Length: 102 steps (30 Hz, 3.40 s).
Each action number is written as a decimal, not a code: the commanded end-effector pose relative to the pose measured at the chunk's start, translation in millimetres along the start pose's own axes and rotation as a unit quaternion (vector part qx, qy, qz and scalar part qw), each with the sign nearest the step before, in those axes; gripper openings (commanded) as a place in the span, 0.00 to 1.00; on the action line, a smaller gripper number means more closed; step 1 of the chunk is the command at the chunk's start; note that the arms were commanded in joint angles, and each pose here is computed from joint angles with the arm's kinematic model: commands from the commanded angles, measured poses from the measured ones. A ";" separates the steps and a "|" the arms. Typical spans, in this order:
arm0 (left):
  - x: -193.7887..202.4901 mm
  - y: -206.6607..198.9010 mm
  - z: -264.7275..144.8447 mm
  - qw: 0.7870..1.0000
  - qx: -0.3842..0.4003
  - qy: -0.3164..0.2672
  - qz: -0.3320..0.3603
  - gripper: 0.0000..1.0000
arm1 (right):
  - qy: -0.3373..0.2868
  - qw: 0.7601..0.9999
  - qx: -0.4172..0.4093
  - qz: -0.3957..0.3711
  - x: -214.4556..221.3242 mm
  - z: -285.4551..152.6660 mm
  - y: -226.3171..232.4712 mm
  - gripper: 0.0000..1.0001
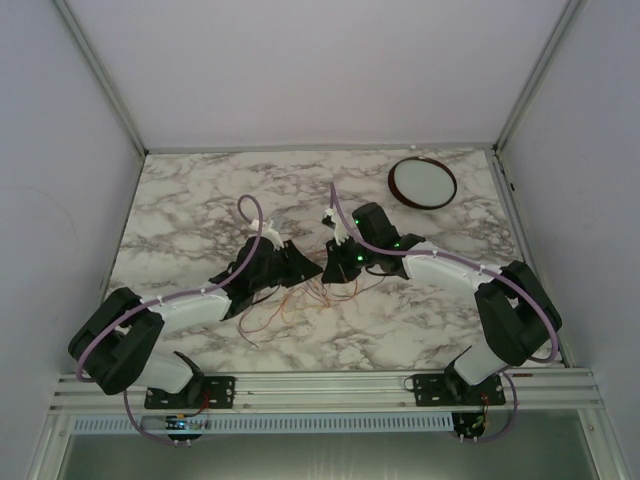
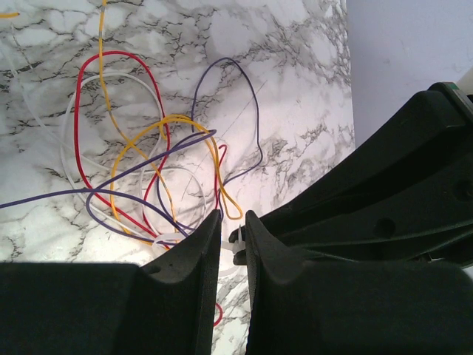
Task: Zip-tie the wires
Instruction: Tie the cable at the center of the board.
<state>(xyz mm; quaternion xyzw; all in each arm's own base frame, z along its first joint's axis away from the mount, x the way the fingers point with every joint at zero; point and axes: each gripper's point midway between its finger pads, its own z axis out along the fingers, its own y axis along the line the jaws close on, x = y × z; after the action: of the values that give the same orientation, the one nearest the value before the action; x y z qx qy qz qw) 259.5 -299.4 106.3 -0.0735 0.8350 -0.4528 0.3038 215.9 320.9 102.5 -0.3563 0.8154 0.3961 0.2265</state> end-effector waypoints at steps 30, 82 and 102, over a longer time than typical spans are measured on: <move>-37.4 -14.7 -8.2 0.998 0.006 -0.056 0.028 0.00 | -0.007 1.000 0.007 0.009 7.5 1.6 7.4 0.02; -9.7 -3.6 -11.4 0.999 0.026 -0.028 -0.006 0.39 | -0.053 0.998 0.030 0.022 -17.8 2.3 15.2 0.03; 9.5 2.1 -3.4 0.999 0.024 -0.024 -0.032 0.35 | -0.063 0.996 0.039 0.042 -22.2 2.4 12.6 0.03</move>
<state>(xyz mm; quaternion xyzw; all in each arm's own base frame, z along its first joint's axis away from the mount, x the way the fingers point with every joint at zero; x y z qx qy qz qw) 249.1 -295.9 98.0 -0.0948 0.8241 -0.4697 0.3020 205.1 328.3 94.8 -0.3034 0.8397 0.3828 0.2372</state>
